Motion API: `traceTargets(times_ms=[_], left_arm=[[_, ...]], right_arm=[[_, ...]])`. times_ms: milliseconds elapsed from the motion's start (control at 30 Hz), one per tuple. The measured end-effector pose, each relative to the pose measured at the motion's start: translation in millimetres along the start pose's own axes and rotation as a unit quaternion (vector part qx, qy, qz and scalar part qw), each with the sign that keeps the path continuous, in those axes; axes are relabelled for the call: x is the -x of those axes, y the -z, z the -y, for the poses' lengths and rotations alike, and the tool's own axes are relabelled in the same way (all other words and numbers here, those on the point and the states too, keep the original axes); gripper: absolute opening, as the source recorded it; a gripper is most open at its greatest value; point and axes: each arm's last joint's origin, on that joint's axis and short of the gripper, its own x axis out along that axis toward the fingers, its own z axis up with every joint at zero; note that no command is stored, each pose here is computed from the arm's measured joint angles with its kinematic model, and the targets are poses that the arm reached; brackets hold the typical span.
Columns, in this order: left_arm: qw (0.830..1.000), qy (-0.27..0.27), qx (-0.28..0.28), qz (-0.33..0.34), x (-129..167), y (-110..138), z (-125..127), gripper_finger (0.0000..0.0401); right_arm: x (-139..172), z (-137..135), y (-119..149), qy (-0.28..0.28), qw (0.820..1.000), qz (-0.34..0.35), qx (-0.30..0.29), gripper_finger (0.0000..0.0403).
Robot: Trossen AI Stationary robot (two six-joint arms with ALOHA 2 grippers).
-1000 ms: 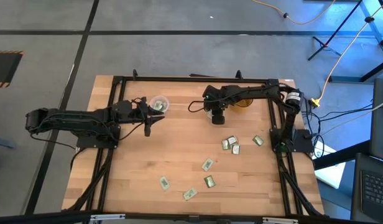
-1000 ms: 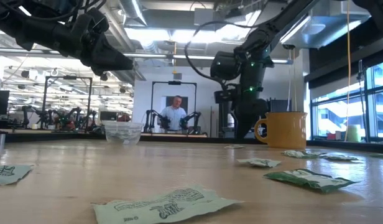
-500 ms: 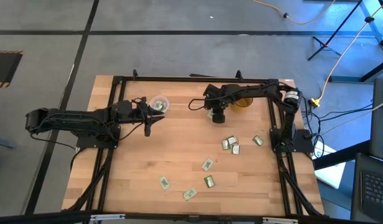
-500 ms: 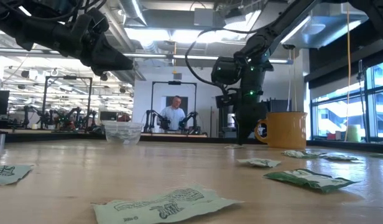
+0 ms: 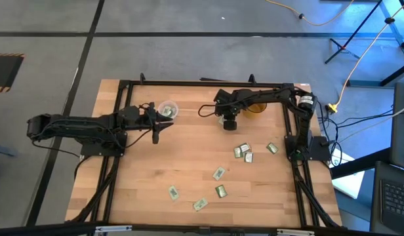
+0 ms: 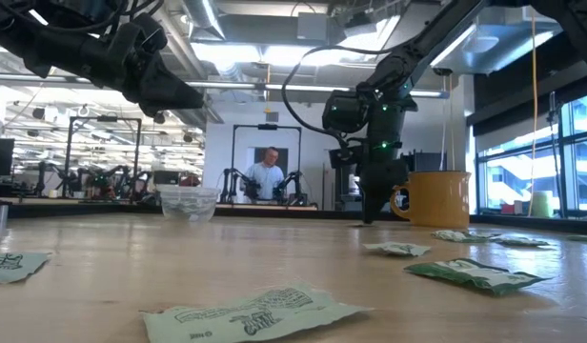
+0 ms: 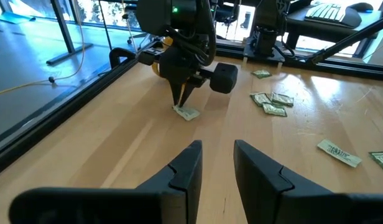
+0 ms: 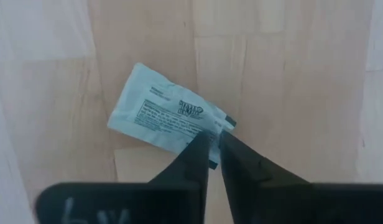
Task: Pick and place Stevia / Truvia into bins
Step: Put the stevia packet into the transparent container
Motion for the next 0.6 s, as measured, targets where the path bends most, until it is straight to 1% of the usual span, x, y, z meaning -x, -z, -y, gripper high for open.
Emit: traceTargets(times_ms=[133,467,600], left_arm=[[1.0,0.0,0.0,0.0,0,0,0,0.0086],[1.0,0.0,0.0,0.0,0,0,0,0.0086],[1.0,0.0,0.0,0.0,0,0,0,0.0086]], right_arm=[[0,0,0,0.0,1.0,0.0,0.001,0.0008],[5,0,-1,0.003,1.0,0.003,-0.002,0.0002],[18,0,-7,0.012,1.0,0.019,-0.001,0.0002]])
